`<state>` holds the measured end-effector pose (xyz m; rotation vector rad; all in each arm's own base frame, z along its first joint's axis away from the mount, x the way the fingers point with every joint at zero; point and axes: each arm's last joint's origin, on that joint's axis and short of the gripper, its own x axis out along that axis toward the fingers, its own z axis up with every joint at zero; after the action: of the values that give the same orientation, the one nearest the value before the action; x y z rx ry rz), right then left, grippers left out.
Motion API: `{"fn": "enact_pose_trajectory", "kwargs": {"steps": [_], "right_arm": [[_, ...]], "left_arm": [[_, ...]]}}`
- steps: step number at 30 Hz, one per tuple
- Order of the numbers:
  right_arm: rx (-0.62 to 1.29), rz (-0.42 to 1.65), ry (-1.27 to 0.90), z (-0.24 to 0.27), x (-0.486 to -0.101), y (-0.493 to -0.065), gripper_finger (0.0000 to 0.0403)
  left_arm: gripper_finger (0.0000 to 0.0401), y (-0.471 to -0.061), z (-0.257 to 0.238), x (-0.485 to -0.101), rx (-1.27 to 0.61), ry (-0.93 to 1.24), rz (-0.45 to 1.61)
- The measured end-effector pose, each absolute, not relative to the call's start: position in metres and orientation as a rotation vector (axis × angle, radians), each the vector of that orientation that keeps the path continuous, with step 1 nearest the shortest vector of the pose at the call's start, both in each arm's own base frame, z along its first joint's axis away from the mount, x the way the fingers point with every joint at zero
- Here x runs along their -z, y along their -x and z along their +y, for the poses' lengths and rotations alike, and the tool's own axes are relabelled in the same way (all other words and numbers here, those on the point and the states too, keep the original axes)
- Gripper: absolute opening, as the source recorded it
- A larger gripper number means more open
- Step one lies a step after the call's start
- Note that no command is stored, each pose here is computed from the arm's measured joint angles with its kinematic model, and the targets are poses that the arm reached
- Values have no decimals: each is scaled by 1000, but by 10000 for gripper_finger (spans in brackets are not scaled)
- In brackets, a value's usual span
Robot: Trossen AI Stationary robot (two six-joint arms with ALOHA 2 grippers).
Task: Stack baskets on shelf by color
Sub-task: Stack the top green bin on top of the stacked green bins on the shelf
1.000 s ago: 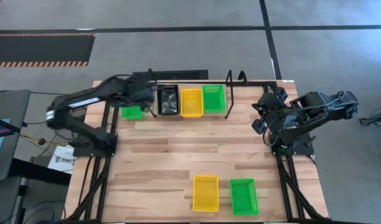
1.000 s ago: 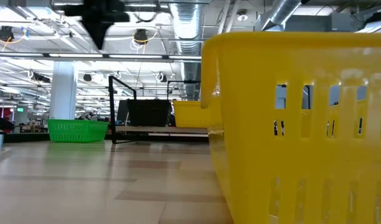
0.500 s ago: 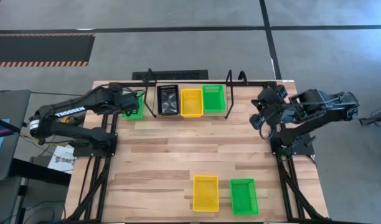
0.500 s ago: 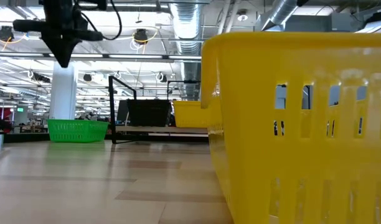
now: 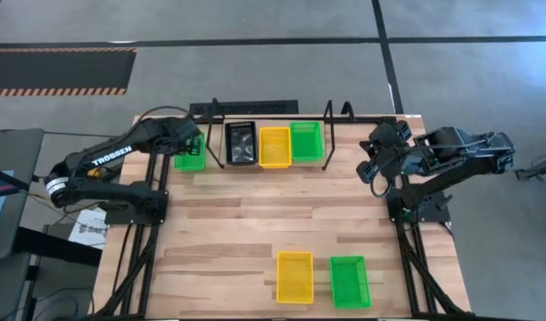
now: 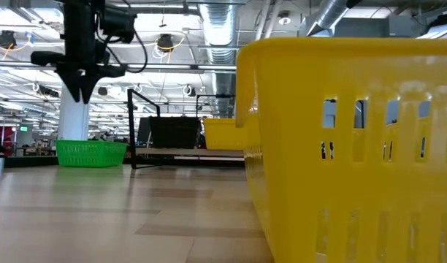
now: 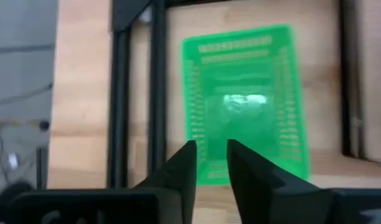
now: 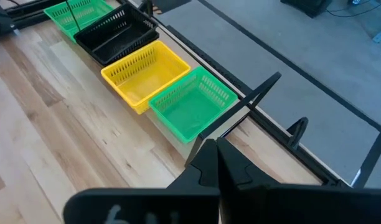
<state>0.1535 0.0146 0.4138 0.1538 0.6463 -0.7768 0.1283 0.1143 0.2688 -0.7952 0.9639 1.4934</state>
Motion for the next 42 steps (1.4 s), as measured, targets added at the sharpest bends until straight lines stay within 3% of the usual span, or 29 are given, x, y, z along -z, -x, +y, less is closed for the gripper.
{"fn": "enact_pose_trajectory", "kwargs": {"steps": [5,26,33,42], "right_arm": [[777,647,-153,15,-414,-154,3],[780,644,-151,15,-414,-154,3],[786,651,-142,15,-412,-158,3],[776,687,-111,17,-409,-163,3]], "left_arm": [[104,-122,129,-269,-1465,912,916],[106,-87,163,-270,-1449,1012,872],[106,-97,169,-259,-1375,1182,888],[104,-126,185,-218,-1409,1301,1067]]}}
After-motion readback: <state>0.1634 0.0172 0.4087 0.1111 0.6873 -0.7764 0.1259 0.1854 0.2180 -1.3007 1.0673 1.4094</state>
